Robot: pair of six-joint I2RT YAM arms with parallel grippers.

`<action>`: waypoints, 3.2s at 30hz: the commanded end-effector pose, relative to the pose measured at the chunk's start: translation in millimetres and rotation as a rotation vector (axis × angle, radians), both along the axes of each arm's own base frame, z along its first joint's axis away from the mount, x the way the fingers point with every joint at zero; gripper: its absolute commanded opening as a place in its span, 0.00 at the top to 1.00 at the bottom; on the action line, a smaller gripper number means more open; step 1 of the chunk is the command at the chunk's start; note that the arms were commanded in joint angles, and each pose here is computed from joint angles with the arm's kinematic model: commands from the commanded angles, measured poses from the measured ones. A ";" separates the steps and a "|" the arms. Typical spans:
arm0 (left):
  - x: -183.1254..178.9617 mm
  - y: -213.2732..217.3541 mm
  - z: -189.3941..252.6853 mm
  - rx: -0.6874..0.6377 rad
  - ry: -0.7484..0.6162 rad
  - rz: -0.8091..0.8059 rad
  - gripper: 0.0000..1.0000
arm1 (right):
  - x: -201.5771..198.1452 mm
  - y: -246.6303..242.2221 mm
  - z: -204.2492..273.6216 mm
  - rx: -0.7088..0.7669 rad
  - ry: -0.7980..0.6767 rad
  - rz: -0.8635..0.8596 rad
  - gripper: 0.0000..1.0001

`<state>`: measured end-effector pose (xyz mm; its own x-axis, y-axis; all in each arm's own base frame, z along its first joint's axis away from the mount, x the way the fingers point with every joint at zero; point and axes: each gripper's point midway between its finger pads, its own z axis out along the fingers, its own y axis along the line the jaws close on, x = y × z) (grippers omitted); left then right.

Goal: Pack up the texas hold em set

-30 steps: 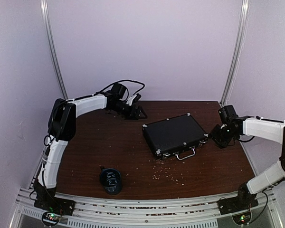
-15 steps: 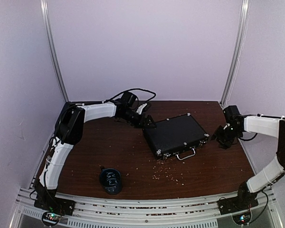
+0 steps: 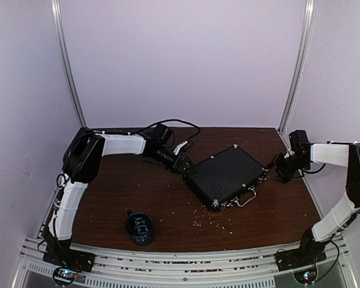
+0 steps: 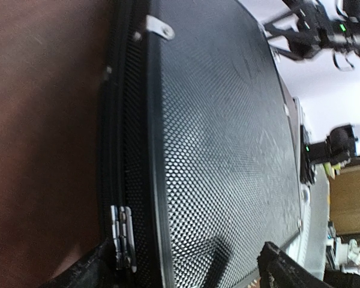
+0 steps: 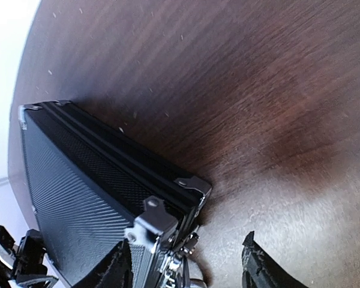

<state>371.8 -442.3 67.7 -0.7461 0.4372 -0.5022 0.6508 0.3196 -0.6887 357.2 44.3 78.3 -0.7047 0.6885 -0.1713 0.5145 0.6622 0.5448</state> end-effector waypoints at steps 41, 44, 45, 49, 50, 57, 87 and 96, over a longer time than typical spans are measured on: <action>71.7 60.3 14.8 0.103 0.096 0.303 0.15 | 89.9 154.0 -17.3 -0.071 -0.091 0.654 0.38; 73.0 59.9 4.7 0.110 0.108 0.305 0.19 | 89.0 140.0 -15.8 -0.089 -0.094 0.604 0.41; 71.9 58.7 1.2 0.110 0.117 0.300 0.24 | 87.8 134.7 -15.1 -0.084 -0.096 0.584 0.42; 73.1 60.1 -6.3 0.124 0.121 0.309 0.32 | 82.3 121.9 -12.6 -0.084 -0.102 0.554 0.42; 73.7 60.5 -7.0 0.126 0.120 0.312 0.33 | 80.2 121.8 -14.0 -0.080 -0.097 0.560 0.42; 75.8 61.4 -10.2 0.137 0.123 0.331 0.39 | 70.2 115.4 -31.5 -0.105 -0.046 0.570 0.52; 73.3 62.2 -10.7 0.145 0.132 0.342 0.49 | 68.6 130.6 -42.3 0.153 -0.047 0.603 0.65; 69.1 61.2 -13.6 0.146 0.139 0.329 0.49 | 63.9 142.3 -53.7 0.213 -0.035 0.633 0.68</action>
<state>439.0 -383.4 62.7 -0.9147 0.2248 -0.3358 0.4024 0.5825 -0.7062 425.7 179.0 35.5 -0.9727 0.1851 -0.1401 0.0398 0.7273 0.6851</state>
